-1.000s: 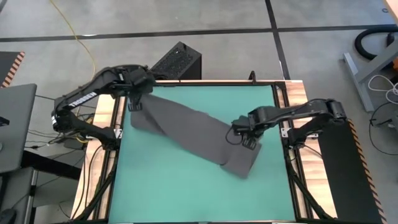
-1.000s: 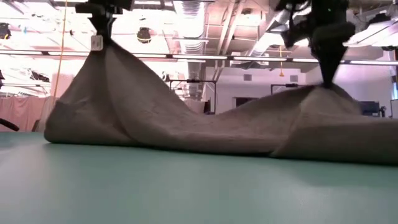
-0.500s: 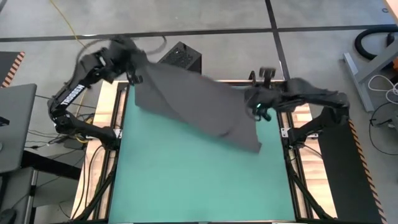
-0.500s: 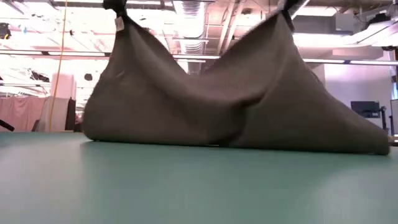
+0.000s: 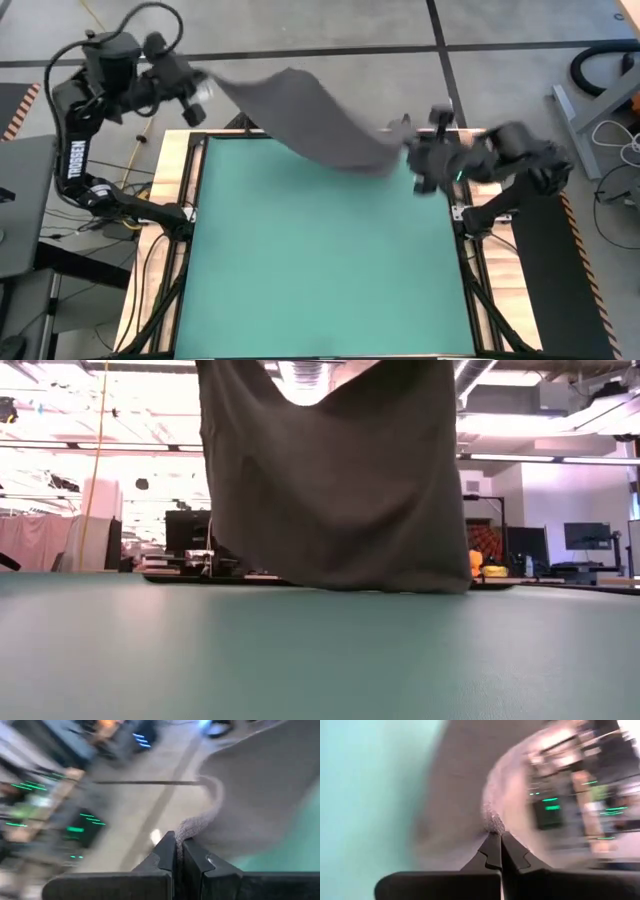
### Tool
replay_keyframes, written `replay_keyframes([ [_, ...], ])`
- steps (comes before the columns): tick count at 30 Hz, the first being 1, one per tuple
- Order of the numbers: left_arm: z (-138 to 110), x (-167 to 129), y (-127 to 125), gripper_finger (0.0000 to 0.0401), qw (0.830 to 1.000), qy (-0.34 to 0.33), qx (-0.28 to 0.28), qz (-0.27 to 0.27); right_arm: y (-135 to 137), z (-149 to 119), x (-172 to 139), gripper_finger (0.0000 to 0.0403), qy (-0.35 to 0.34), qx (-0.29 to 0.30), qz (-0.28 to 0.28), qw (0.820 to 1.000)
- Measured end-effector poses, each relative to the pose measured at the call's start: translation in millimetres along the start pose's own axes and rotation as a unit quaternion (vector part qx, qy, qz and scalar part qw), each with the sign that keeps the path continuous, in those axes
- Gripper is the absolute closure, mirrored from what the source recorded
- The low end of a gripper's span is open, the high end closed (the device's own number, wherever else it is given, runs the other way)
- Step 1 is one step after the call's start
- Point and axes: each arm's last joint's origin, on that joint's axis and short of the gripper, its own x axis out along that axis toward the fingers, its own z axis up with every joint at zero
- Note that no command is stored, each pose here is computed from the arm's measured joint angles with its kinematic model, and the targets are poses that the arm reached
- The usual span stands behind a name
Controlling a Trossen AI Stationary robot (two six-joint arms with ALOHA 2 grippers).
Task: Roll towel
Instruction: Roll the gray towel
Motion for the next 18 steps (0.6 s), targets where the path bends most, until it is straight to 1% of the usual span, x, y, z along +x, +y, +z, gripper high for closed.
replay_keyframes([
  [2,-8,3,-9,0.0401,0.997,0.035,-0.039,-0.062,24,2,8,0.0394,0.013,0.036,0.080,0.996],
  [4,-18,10,-18,0.0401,0.988,0.088,-0.066,-0.108,46,2,9,0.0394,0.025,0.059,0.172,0.983],
  [5,-23,15,-25,0.0401,0.981,0.117,-0.074,-0.134,58,4,10,0.0394,0.038,0.074,0.211,0.974],
  [7,-33,25,-38,0.0401,0.966,0.167,-0.083,-0.180,79,3,11,0.0394,0.087,0.111,0.275,0.951],
  [9,-38,36,-51,0.0401,0.954,0.193,-0.098,-0.206,101,4,11,0.0394,0.142,0.143,0.321,0.925],
  [12,-48,49,-70,0.0401,0.937,0.233,-0.094,-0.241,127,5,10,0.0394,0.216,0.181,0.348,0.894],
  [14,-56,57,-84,0.0401,0.926,0.263,-0.079,-0.260,138,5,5,0.0394,0.245,0.194,0.361,0.879],
  [16,-65,67,-95,0.0401,0.919,0.289,-0.051,-0.262,147,5,5,0.0394,0.256,0.191,0.359,0.877],
  [18,-74,75,-102,0.0401,0.919,0.316,-0.004,-0.237,153,6,9,0.0394,0.261,0.189,0.347,0.881],
])
